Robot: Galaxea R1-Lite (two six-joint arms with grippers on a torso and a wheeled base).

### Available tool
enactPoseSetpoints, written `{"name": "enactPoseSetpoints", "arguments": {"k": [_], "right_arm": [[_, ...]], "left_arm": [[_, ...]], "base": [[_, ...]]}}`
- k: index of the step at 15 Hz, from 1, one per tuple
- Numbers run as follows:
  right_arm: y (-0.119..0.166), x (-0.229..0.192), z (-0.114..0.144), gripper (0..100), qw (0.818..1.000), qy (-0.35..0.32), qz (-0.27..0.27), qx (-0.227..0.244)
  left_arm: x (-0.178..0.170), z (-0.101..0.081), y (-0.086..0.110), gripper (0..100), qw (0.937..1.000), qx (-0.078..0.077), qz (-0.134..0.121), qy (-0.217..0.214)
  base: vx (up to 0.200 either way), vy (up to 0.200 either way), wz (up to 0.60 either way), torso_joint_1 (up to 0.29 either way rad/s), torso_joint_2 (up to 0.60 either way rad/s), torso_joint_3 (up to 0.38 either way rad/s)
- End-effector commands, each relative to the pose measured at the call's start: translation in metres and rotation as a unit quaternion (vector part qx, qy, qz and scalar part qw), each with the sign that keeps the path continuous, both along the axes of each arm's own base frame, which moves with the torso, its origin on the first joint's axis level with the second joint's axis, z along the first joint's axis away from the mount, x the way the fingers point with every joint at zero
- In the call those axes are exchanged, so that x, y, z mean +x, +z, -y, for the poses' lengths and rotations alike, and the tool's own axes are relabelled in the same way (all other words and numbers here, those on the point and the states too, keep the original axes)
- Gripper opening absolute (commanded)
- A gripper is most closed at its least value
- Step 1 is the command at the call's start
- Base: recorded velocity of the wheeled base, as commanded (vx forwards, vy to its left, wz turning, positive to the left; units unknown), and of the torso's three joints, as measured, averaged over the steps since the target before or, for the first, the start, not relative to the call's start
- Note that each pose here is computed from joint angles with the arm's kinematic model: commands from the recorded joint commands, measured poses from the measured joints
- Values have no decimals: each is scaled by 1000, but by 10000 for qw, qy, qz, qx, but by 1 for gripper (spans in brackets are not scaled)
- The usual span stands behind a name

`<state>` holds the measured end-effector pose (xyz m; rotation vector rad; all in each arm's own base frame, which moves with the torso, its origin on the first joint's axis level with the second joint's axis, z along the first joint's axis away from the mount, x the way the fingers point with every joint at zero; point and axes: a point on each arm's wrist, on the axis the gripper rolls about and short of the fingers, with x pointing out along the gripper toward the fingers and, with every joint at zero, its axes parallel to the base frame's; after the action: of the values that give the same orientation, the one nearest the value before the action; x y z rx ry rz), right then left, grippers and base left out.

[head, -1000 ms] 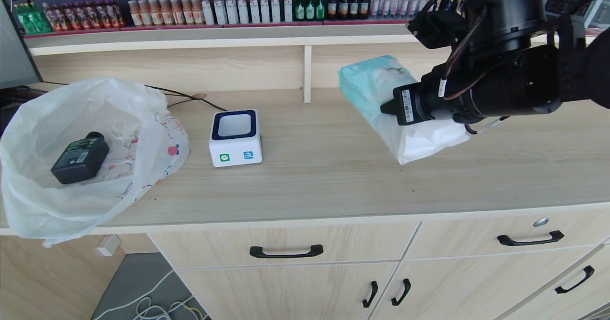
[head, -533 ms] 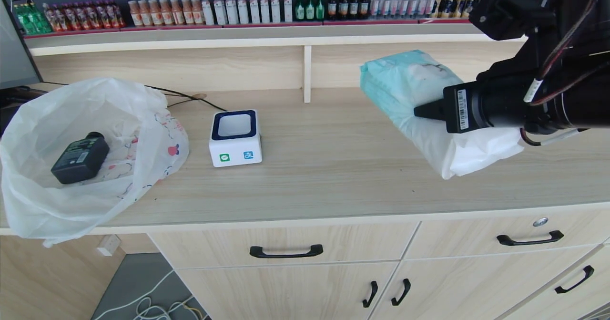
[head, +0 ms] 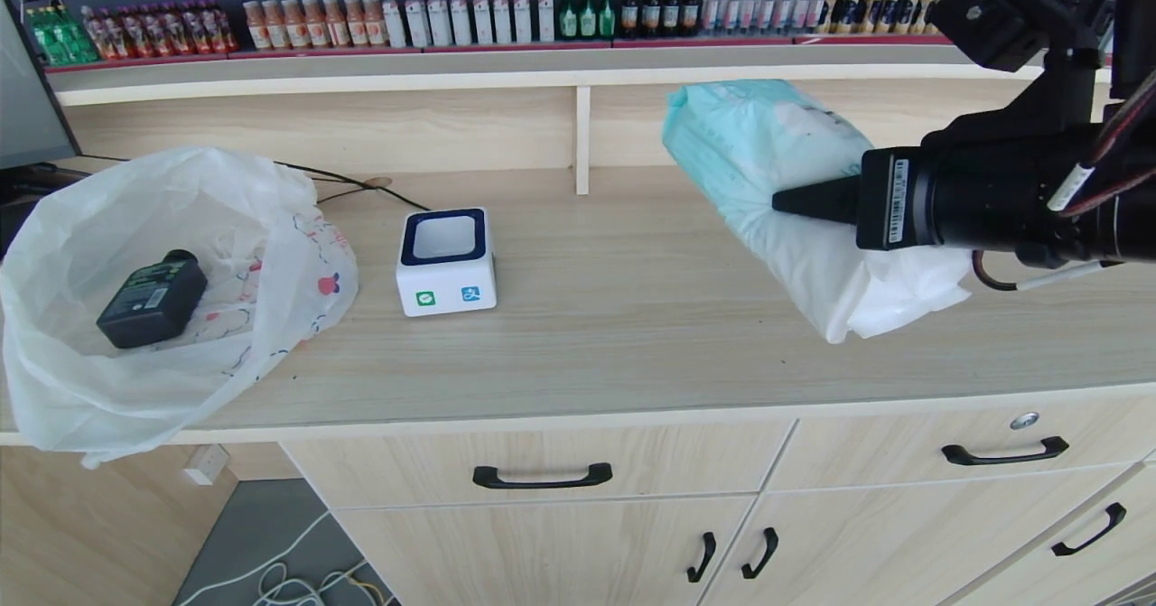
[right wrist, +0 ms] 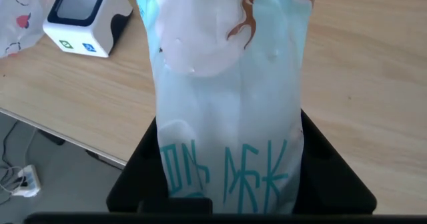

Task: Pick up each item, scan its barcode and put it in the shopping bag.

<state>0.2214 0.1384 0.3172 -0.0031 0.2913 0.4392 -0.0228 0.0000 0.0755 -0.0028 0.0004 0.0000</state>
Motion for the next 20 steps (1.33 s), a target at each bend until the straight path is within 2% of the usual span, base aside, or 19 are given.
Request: {"name": "enactPoseSetpoints", "arguments": {"k": [1,4,7,10,12,15,18,20], "right_arm": [[-12,-1,0,0,9997,130,-78,165],[-19,-4,-7,0,9970,193,-73,747],[-32,-32,-29,0,9798,650,-304,1869],[-49,-53,-48,0,9495,1166,-358,2891],[-61,-62,-51,0,9306,1290,-580,3377],[-74,-81,-57,0,8882,1654,-881,4196],[-80,-102,-68,0,8561,2104,-1237,4556],[-85,-107,-67,0,8411,2176,-1408,4747]], "left_arm": [[0,0,0,100,10000,-2,2,0],[0,0,0,100,10000,-2,2,0],[0,0,0,100,10000,-2,2,0],[0,0,0,100,10000,6,2,0],[0,0,0,100,10000,-2,2,0],[0,0,0,100,10000,-2,2,-8],[0,0,0,100,10000,-2,2,0],[0,0,0,100,10000,-2,2,0]], "base": [[0,0,0,0,0,0],[0,0,0,0,0,0],[0,0,0,0,0,0],[0,0,0,0,0,0],[0,0,0,0,0,0],[0,0,0,0,0,0],[0,0,0,0,0,0],[0,0,0,0,0,0]]}}
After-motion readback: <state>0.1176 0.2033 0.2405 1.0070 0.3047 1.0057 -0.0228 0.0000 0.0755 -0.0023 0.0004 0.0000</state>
